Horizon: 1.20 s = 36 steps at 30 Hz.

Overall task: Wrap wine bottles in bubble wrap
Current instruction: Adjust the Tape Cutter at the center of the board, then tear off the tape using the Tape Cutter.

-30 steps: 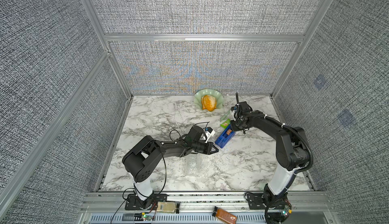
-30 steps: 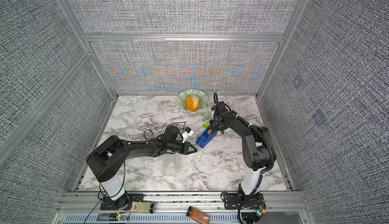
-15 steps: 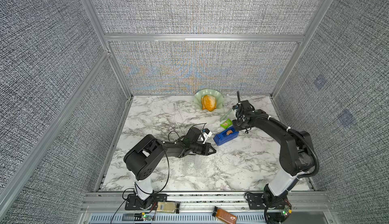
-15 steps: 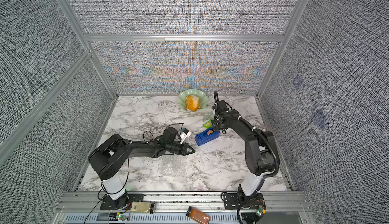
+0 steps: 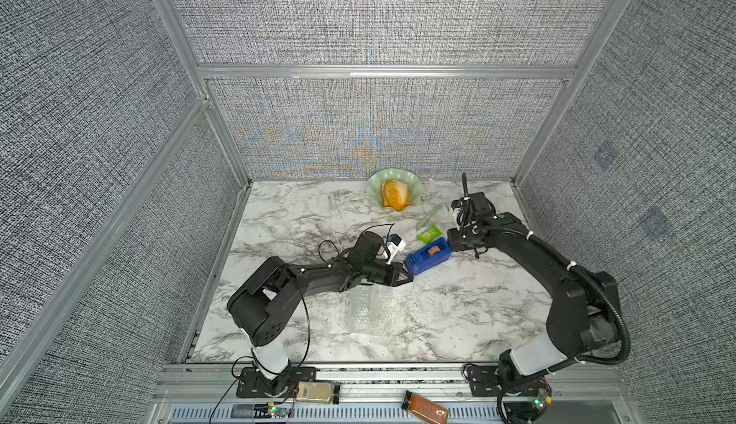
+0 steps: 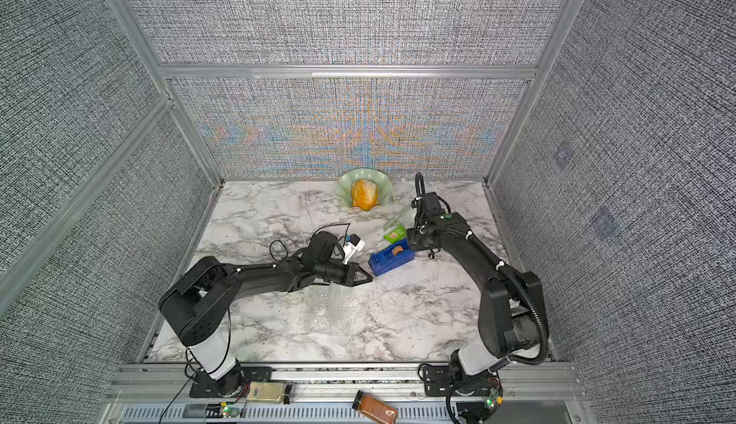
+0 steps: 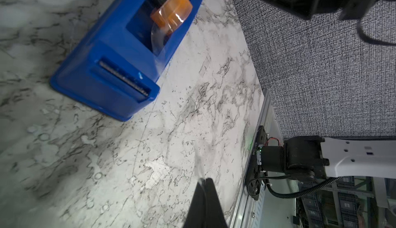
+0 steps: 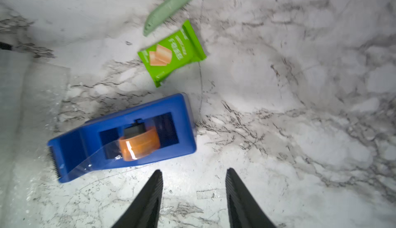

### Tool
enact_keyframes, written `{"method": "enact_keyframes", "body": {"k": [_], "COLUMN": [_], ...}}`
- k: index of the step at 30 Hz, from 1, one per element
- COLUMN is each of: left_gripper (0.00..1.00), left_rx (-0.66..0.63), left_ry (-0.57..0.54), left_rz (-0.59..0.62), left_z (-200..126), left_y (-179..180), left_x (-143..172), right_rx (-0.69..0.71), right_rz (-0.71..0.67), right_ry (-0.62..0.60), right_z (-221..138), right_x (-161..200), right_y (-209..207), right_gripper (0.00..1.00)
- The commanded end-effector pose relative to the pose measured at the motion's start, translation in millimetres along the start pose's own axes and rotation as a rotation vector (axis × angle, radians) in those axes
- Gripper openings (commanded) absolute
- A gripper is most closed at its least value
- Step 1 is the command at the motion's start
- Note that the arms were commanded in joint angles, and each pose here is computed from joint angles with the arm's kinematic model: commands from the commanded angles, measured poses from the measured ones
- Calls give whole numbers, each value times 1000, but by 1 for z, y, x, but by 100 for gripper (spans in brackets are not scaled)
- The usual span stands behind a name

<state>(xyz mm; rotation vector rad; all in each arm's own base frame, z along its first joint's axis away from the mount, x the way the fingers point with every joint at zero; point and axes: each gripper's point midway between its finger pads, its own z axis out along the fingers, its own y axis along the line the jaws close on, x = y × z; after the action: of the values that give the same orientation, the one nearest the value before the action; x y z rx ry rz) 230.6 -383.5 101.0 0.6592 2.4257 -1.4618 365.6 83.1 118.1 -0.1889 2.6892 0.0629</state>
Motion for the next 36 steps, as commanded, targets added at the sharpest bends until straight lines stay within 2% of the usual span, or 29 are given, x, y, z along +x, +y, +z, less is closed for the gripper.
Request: {"method": "enact_keyframes", "body": {"k": [1,7,15,18,24,30,36], "left_gripper": [0,0,0,0,0,0,0], "left_rx": [-20,-17,-21,-18,-8,12,-4], "left_ry": [42,47,48,43,58,72,90], "left_rz": [16,9,11,5,-10,-23,-37], "left_z": [-2,-2,-5,-8,-10,-15,-21], "left_y": [3,4,3,4,4,2,9], "left_x": [6,2,-7,-13,-20,-18,-13], "right_rx": [-73,-173,-188,-188,-70,59,145], "right_rz": [143,199,206,188,65,-108,-324], "right_ry": [2,-7,40,69,124,160,208], "right_z": [10,26,49,58,64,61,65], "right_x": [0,-9,-5,0,11,10,11], "right_y": [0,9,13,14,4,-5,-4], "right_gripper": [48,48,47,37,14,1,0]}}
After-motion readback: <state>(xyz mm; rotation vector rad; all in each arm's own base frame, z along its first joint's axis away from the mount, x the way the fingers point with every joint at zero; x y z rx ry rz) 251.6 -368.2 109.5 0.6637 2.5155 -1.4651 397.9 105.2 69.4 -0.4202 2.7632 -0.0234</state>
